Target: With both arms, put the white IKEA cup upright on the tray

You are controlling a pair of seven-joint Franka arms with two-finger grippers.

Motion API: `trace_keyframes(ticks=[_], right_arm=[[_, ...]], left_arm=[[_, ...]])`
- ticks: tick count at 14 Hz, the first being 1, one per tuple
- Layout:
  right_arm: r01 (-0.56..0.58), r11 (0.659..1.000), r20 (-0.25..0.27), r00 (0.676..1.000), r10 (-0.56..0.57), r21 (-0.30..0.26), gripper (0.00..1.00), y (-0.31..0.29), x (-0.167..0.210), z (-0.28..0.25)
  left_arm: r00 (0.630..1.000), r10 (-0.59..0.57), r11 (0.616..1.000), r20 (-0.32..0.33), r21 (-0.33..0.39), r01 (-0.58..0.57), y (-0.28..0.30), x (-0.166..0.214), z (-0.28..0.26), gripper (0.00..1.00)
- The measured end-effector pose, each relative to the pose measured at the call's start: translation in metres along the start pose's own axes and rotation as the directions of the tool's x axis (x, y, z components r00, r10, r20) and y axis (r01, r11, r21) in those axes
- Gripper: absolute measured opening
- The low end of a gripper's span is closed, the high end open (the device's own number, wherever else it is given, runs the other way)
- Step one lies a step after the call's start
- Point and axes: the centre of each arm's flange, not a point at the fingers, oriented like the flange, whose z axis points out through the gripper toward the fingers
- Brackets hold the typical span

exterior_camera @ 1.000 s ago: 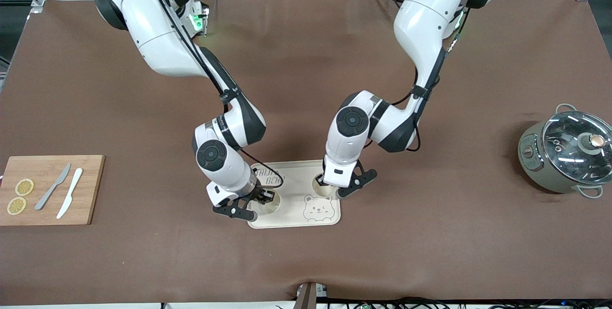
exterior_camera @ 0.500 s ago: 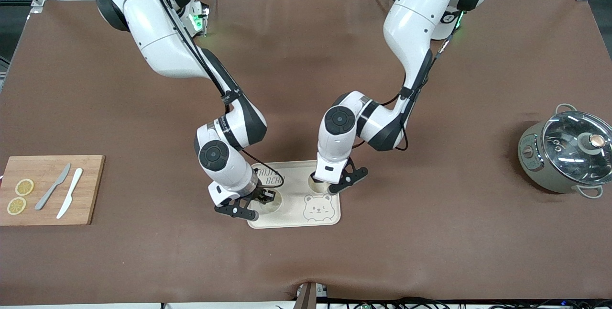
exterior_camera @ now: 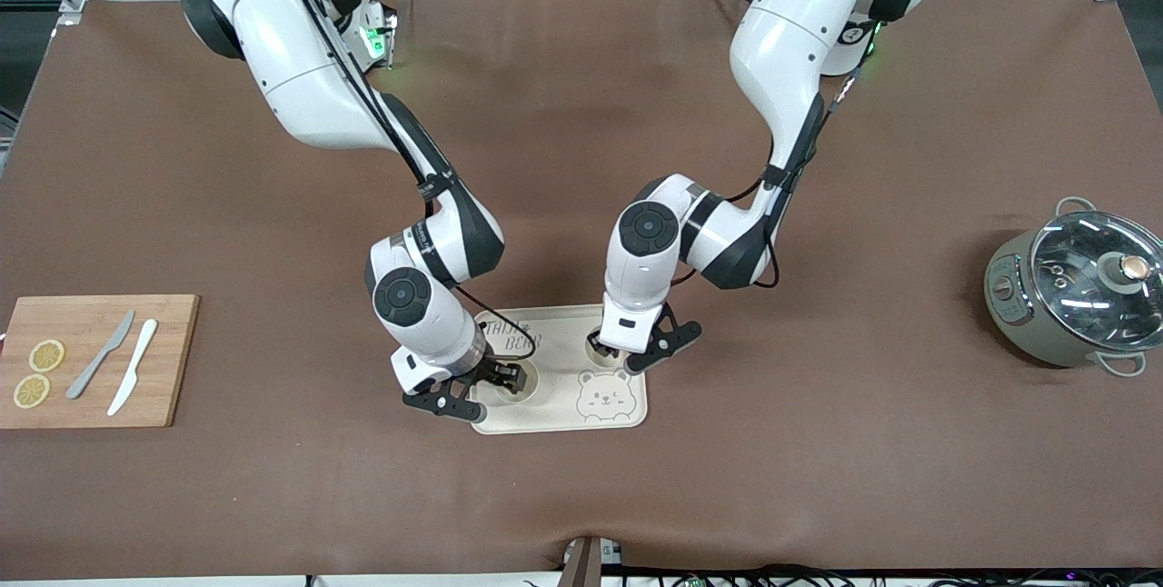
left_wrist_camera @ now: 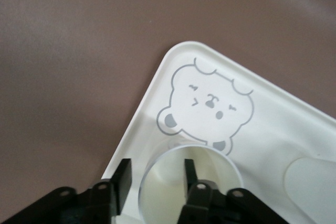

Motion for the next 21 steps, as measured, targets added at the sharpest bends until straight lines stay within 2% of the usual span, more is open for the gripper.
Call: trace_keyframes(ticks=[1,4,5,9,15,18,21], right_arm=[[-0.001,1.000,-0.009,1.000,0.001,0.006,0.99,-0.001,0.003,-0.006],[-0.006,1.000,0.012,1.000,0.006,-0.015,1.00,0.000,0.009,-0.027],[-0.006,1.000,0.022,1.000,0.006,-0.023,1.00,-0.001,0.011,-0.039],[-0.007,0.998,0.065,0.998,0.010,-0.057,1.00,-0.003,0.016,-0.114],[0.011,0.989,0.177,0.984,0.015,-0.145,1.00,0.013,-0.003,-0.266],[0.058,0.986,0.192,0.981,-0.028,-0.154,1.00,0.044,-0.021,-0.336],[0.112,0.982,0.194,0.978,-0.082,-0.152,1.00,0.108,-0.034,-0.384]], left_arm=[[1.000,-0.003,1.000,-0.006,-0.012,0.003,0.002,0.003,-0.009,0.65],[0.999,-0.023,0.999,-0.025,-0.042,0.022,0.004,0.022,-0.040,0.94],[0.999,-0.036,0.998,-0.031,-0.047,0.034,0.002,0.032,-0.050,1.00],[0.999,-0.024,1.000,-0.035,-0.010,0.024,-0.022,0.085,-0.101,1.00],[0.997,0.077,0.996,-0.016,0.054,-0.076,-0.081,0.151,-0.172,1.00],[0.991,0.137,0.987,0.007,0.085,-0.137,-0.116,0.179,-0.200,1.00],[0.979,0.201,0.972,0.039,0.113,-0.204,-0.151,0.205,-0.229,1.00]])
